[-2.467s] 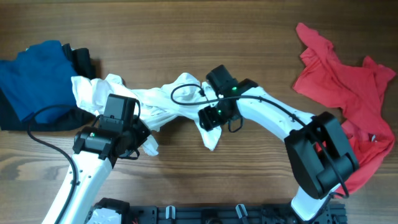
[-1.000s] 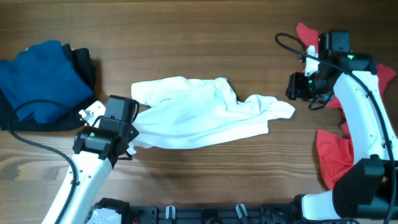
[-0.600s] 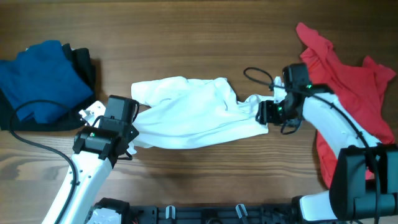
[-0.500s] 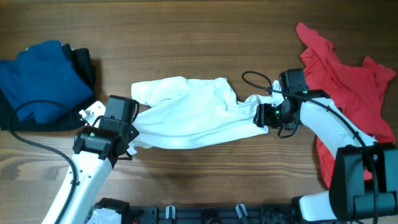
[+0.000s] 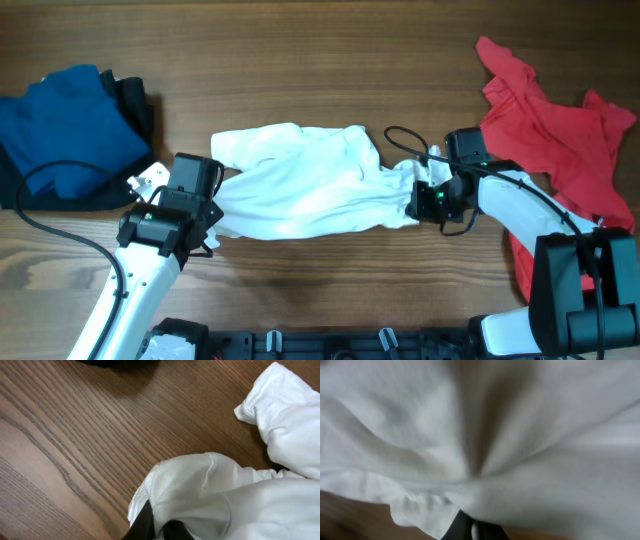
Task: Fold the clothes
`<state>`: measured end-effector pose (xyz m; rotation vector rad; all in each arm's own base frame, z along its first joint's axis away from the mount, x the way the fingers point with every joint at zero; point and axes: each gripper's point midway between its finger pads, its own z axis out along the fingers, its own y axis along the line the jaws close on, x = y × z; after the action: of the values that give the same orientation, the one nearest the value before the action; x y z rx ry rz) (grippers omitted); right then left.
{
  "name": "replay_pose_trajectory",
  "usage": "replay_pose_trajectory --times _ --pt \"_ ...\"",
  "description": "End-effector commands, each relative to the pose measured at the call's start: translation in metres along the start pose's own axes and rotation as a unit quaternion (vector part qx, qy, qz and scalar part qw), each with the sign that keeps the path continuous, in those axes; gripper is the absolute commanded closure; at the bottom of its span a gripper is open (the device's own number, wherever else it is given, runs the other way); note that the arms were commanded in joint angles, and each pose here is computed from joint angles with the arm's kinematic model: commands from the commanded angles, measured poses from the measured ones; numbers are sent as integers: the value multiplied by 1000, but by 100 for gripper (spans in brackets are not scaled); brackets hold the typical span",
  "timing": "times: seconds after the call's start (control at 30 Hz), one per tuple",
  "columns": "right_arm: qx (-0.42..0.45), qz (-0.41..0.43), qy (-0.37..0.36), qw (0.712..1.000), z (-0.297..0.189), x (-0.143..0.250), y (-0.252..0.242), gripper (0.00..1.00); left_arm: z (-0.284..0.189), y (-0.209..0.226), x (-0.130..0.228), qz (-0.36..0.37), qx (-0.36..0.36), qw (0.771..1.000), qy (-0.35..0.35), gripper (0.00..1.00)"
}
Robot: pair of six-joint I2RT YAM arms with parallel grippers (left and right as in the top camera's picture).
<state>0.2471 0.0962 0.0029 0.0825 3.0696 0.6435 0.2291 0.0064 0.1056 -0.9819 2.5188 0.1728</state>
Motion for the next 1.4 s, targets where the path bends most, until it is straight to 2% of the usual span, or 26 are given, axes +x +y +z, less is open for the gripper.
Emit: replay_pose_trajectory --times 0.0,0.07,0.13,0.23,0.33,0.43,0.47,0.5,0.73,0.9,1.1,1.37 --pt "-16 2 13 1000 -40 -1 25 96 1 2 -1 -1 -3 1000 -3 94" --pt "-9 16 36 999 -71 4 35 96 1 2 -2 -1 -3 1000 -3 94" --pt "19 5 21 1000 -103 -8 38 96 1 2 -2 -1 -2 1000 -4 94" --pt "100 26 -85 991 -149 -60 19 96 1 1 -3 -2 0 1000 -5 94" --pt "127 74 -165 975 -169 -97 -2 92 1 1 -2 -2 -1 1000 -4 94" --pt "127 84 -143 978 -154 -96 -14 50 1 4 0 0 -6 1000 -1 94" --pt "130 82 -134 979 -148 -94 -16 43 1 4 0 1 -6 1000 0 94" --pt "132 76 -119 981 -141 -91 -19 41 1 4 0 1 -6 1000 0 94" --pt "142 97 -28 985 -104 -51 -34 41 1 2 -1 -1 -3 1000 -3 93" --pt "120 63 2 991 -75 -33 -29 45 1 2 -1 -1 -3 1000 -3 93" --pt "49 -4 -15 999 -40 -35 -5 52 1 2 -1 -1 -3 1000 -3 93" --pt "47 -2 -32 998 -29 -38 -7 56 1 2 -1 -1 -3 1000 -3 93"
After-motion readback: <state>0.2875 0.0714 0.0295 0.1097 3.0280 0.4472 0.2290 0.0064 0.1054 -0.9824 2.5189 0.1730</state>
